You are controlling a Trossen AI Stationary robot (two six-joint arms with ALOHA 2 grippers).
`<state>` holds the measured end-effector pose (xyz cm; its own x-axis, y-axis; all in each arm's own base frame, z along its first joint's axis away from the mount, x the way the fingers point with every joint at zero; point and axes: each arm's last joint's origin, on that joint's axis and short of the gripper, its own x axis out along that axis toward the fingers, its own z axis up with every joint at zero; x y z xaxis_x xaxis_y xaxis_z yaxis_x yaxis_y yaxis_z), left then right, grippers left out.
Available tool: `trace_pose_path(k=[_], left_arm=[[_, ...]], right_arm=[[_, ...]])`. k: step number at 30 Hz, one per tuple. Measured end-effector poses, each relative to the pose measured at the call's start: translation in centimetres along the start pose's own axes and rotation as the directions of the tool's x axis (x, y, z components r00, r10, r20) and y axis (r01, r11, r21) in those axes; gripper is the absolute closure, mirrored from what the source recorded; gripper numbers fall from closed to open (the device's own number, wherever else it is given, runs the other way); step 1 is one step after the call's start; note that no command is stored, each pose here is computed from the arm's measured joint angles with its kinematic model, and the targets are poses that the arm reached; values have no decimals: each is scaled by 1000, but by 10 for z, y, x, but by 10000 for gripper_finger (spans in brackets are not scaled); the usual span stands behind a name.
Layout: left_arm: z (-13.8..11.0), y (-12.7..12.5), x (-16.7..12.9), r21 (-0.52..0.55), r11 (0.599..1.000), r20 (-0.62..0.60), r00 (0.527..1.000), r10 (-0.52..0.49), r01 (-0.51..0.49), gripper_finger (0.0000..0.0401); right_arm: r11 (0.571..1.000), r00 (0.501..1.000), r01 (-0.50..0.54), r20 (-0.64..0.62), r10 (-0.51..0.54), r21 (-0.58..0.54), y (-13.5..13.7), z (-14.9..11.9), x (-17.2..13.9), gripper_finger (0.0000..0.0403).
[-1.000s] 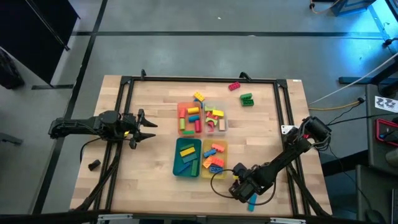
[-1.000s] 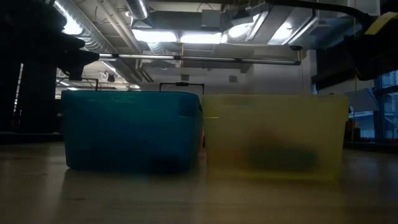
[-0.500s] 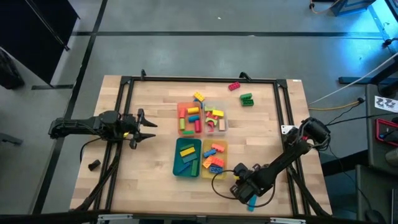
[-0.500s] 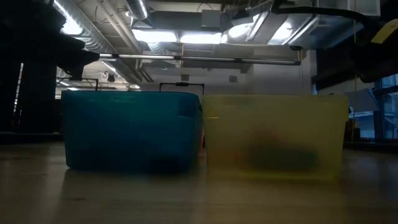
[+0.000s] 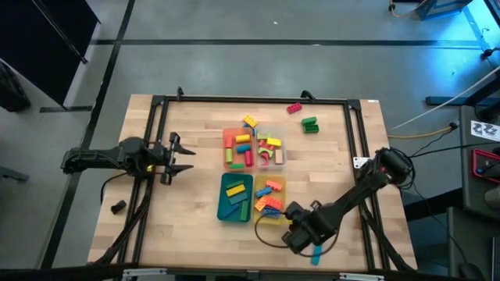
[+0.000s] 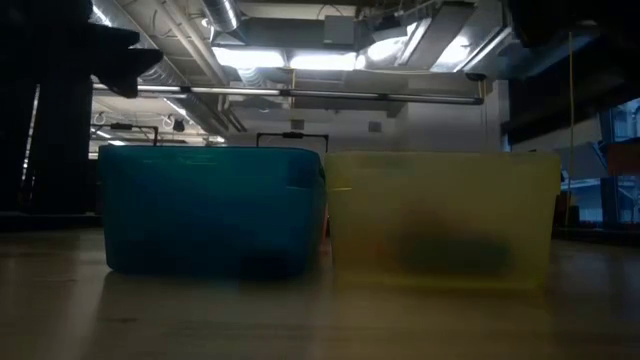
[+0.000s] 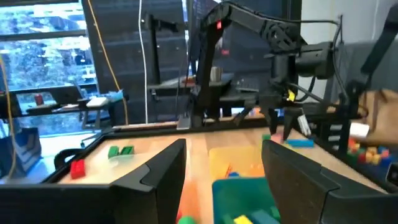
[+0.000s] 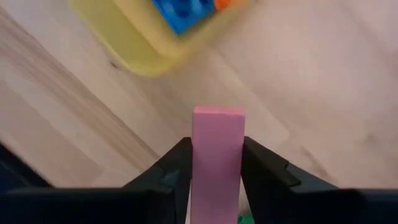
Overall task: Sort blocks by size
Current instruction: Put the pink rectangular block into the blue bin
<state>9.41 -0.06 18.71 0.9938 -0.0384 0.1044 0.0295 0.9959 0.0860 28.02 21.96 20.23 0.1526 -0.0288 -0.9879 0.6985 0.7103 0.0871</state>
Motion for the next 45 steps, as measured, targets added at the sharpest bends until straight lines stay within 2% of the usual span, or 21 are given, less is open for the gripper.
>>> trace_pose_path(k=[7,13,17,22,28,39,45], left_arm=[[5,0,0,-65,998,47,999,3,0,207],[7,-1,0,-46,998,78,996,-36,40,207],[12,0,-1,-29,999,120,992,-39,43,207],[12,0,-1,-39,998,126,991,-39,44,207],[13,0,-1,-47,998,133,990,-38,45,207],[10,-1,0,-8,999,106,993,-42,43,207],[4,-1,1,2,999,41,998,-46,45,207]], right_arm=[[997,999,-5,41,9,-82,7,32,-38,292],[985,974,-15,219,53,-170,12,63,-60,286],[976,942,-34,319,103,-214,16,84,-62,288],[953,902,-87,384,199,-289,25,111,-56,284],[904,842,-139,432,323,-403,35,137,-54,283],[880,831,-149,426,358,-450,41,161,-28,282],[888,846,-112,425,321,-446,46,166,-2,282]])
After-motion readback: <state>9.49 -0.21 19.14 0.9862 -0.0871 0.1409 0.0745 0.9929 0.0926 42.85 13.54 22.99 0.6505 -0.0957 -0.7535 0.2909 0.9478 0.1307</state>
